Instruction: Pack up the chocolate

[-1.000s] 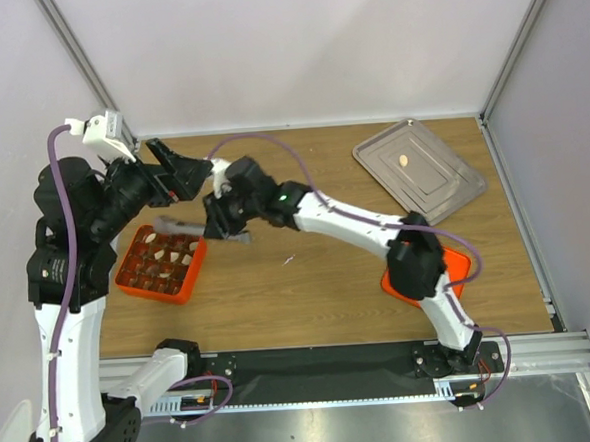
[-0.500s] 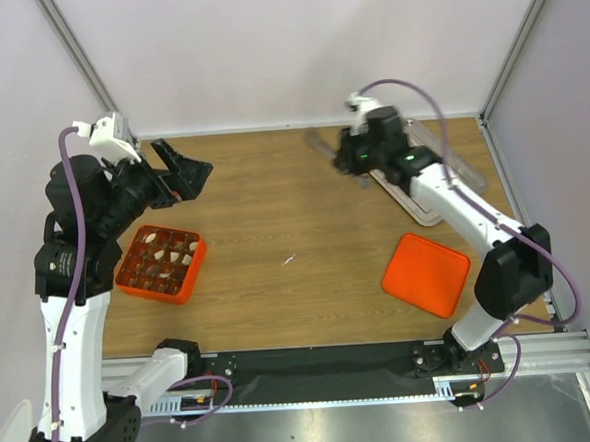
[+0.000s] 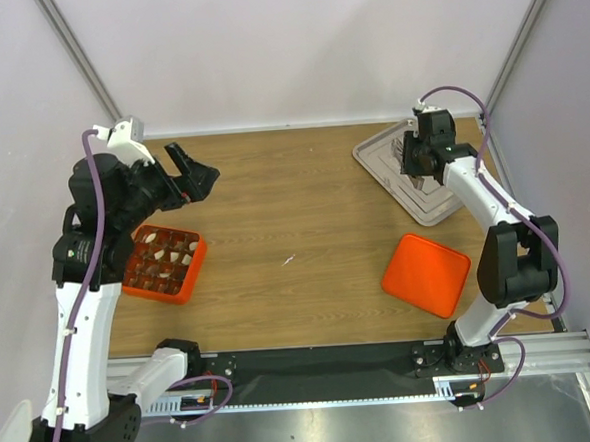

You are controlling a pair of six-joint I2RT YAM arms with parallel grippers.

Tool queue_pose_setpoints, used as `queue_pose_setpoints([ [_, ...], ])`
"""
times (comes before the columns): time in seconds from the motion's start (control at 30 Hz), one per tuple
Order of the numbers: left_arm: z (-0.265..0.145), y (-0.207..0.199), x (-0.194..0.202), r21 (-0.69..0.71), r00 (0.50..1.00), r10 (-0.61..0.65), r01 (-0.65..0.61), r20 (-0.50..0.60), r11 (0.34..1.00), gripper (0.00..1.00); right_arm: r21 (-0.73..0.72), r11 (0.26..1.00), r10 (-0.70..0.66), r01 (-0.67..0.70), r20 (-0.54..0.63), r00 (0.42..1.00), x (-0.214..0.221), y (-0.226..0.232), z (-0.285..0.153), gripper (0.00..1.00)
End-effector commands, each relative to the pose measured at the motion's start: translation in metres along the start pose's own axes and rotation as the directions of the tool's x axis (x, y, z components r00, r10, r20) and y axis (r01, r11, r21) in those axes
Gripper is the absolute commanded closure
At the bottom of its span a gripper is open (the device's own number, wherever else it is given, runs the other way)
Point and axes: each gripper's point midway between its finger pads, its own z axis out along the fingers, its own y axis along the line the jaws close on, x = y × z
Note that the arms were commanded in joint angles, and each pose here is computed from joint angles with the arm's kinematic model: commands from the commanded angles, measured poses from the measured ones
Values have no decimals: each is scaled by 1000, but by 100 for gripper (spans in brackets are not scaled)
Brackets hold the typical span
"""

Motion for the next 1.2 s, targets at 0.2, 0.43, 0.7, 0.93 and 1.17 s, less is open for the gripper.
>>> queue_pose_setpoints([
  [0.2, 8, 5, -2, -6, 1000, -1, 2, 23, 1000, 0, 99, 995, -27, 27, -3, 1000, 2, -27, 17, 60],
  [0.43, 9, 5, -4, -9, 1000, 1, -1, 29, 1000, 0, 100, 994, -43, 44, -12, 999, 3, -30, 26, 57],
  [0.7, 11, 5, -6, -8, 1000, 7, -6, 27, 1000, 0, 122, 991, -54, 57, -26, 998, 7, -35, 38, 55],
  [0.93, 11, 3, -11, -4, 999, 9, -8, 35, 1000, 0, 121, 991, -47, 55, -66, 997, 16, -37, 47, 56],
  [1.17, 11, 3, -12, -5, 999, 11, -11, 39, 1000, 0, 97, 995, -20, 28, -80, 997, 22, -37, 52, 57],
])
